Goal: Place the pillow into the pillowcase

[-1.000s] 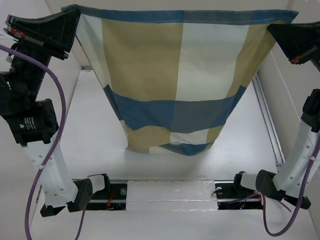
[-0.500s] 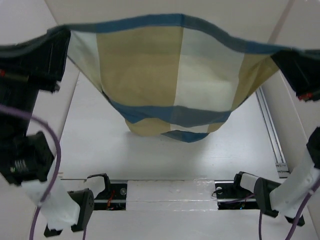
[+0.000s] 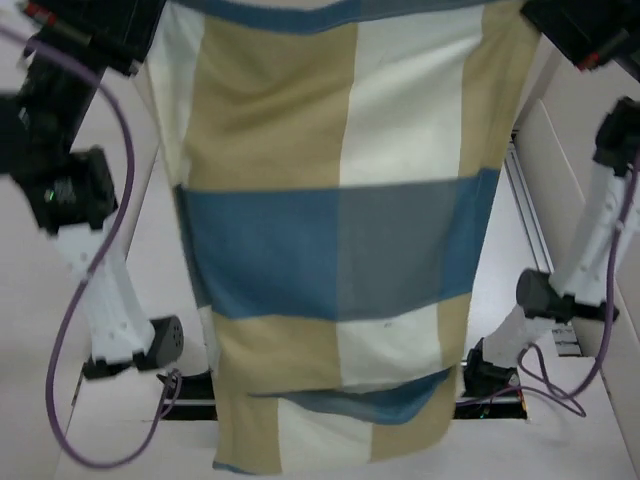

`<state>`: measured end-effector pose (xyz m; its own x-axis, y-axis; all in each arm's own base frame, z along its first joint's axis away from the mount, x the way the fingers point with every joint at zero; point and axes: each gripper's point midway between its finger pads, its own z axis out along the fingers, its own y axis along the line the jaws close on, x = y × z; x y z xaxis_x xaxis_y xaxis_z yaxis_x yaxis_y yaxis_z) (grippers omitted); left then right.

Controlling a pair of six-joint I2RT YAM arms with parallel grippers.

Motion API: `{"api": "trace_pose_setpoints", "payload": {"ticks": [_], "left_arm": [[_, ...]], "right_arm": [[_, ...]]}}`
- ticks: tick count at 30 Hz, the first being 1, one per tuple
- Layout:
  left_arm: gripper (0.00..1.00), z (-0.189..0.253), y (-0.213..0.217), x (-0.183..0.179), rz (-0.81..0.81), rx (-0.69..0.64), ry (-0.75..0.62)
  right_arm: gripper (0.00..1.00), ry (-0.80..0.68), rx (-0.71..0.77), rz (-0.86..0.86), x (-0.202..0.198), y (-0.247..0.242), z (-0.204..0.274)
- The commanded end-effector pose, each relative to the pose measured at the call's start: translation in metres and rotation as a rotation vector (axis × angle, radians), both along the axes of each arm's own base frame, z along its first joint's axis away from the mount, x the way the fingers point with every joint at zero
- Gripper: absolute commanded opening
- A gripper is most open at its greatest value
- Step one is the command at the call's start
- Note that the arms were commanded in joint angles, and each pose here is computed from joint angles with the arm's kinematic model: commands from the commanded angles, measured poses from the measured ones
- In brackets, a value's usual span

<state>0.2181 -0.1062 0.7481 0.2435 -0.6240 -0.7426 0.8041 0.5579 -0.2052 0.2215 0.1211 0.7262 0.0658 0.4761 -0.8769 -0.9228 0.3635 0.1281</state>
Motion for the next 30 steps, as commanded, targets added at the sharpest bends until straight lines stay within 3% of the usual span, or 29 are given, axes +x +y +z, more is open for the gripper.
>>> {"api": "trace_pose_setpoints", "payload": {"ticks": [1,2,4,6,10,19,23,26,27,28,29,30], "left_arm": [[0.00,-0.018,0.012,0.081,-0.053,-0.038,0.091],[0.00,-0.031,0.015,0.116,-0.073,-0.044,0.132],[0.00,-0.024,0.025,0.127,-0.078,-0.054,0.073],[0.00,-0.033,0.043,0.151,-0.106,-0.103,0.112],[0.00,-0.024,0.055,0.147,-0.087,-0.107,0.061],[0.00,0.010,0.062,0.066,-0.052,-0.064,-0.087],[0.00,0.012,0.039,0.023,-0.161,-0.026,-0.130],[0.00,-0.002,0.017,-0.013,-0.219,0.077,-0.157],[0.00,-0.010,0.011,-0.021,-0.222,0.107,-0.151],[0.00,-0.022,0.004,-0.028,-0.214,0.160,-0.143],[0.00,-0.048,0.014,-0.002,-0.204,0.119,-0.039],[0.00,-0.049,0.001,-0.035,-0.135,0.170,-0.107]], "right_arm": [[0.00,0.075,0.102,0.051,0.066,-0.010,-0.006],[0.00,0.101,0.112,0.059,0.091,-0.015,-0.016],[0.00,0.093,0.143,0.059,0.105,-0.017,-0.017],[0.00,0.087,0.158,0.063,0.114,-0.017,-0.019],[0.00,0.056,0.202,0.040,0.118,-0.022,-0.011],[0.00,-0.067,0.230,-0.038,0.068,-0.037,0.023],[0.00,-0.160,0.170,-0.047,0.025,-0.028,0.032],[0.00,-0.079,0.026,0.035,0.027,-0.006,-0.006],[0.00,-0.090,-0.015,0.078,-0.003,0.011,-0.011],[0.00,-0.059,-0.058,0.126,-0.008,0.023,-0.030],[0.00,0.094,-0.039,0.235,0.017,0.047,-0.075],[0.00,0.019,-0.069,0.227,-0.016,0.062,-0.084]]}}
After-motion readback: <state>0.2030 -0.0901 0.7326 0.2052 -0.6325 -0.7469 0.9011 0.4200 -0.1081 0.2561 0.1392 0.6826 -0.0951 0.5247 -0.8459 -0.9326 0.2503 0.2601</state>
